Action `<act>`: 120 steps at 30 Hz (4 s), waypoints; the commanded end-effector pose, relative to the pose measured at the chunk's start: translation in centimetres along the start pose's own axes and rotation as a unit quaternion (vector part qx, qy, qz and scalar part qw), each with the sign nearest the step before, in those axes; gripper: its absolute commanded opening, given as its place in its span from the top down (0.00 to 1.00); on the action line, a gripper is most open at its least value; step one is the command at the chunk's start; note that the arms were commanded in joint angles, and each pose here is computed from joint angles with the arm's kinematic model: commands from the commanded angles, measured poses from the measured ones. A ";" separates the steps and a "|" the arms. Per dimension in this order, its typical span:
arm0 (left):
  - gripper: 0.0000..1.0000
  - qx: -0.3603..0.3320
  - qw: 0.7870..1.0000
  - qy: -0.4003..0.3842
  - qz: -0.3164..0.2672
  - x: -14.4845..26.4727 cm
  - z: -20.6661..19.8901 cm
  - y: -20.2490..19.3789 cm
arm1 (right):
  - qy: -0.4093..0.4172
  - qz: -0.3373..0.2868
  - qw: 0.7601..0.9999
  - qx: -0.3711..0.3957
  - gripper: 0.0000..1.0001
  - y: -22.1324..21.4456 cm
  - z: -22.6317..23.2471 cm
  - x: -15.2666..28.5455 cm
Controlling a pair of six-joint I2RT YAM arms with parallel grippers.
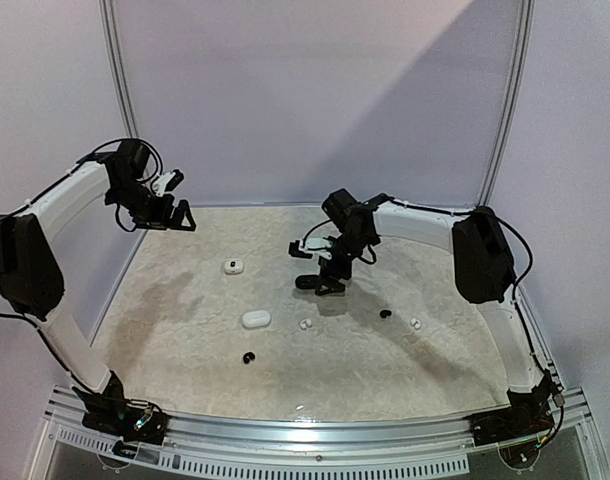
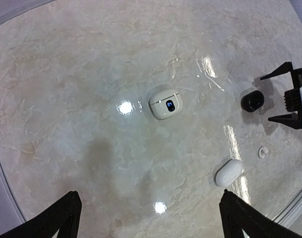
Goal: Insert the wireless bluetooth earbuds into the charging case
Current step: Place the charging case with the earbuds at the center of the board, then pick up the charging case from the center of the board, then pass from the right arm to the left
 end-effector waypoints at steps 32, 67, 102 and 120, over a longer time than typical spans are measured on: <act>0.02 -0.039 0.999 0.014 0.021 1.6 -0.8 -3.1 | 0.063 0.009 0.998 0.007 0.64 -1.2 0.4 -5.7; 0.06 -0.193 0.873 -0.310 -0.325 13.4 -16.5 -3.4 | -0.497 -0.146 0.789 0.329 0.88 20.4 10.9 23.1; 1.00 -0.290 0.844 -0.299 -0.337 15.3 -17.8 -5.5 | -0.388 -0.234 0.858 0.241 0.04 22.0 17.2 22.9; 1.00 -0.435 0.777 -0.315 -0.328 15.4 -19.9 -9.2 | -0.045 -0.400 0.915 -0.013 0.12 18.5 17.5 28.3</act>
Point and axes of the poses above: each gripper's point midway between its finger pads, its own x axis back along the fingers, its own z axis along the line the jaws close on, y = z × x, the point moved 8 cm from there along x, back along the fingers, and after that the axes turned 4 degrees about x, right-handed, at the moved point
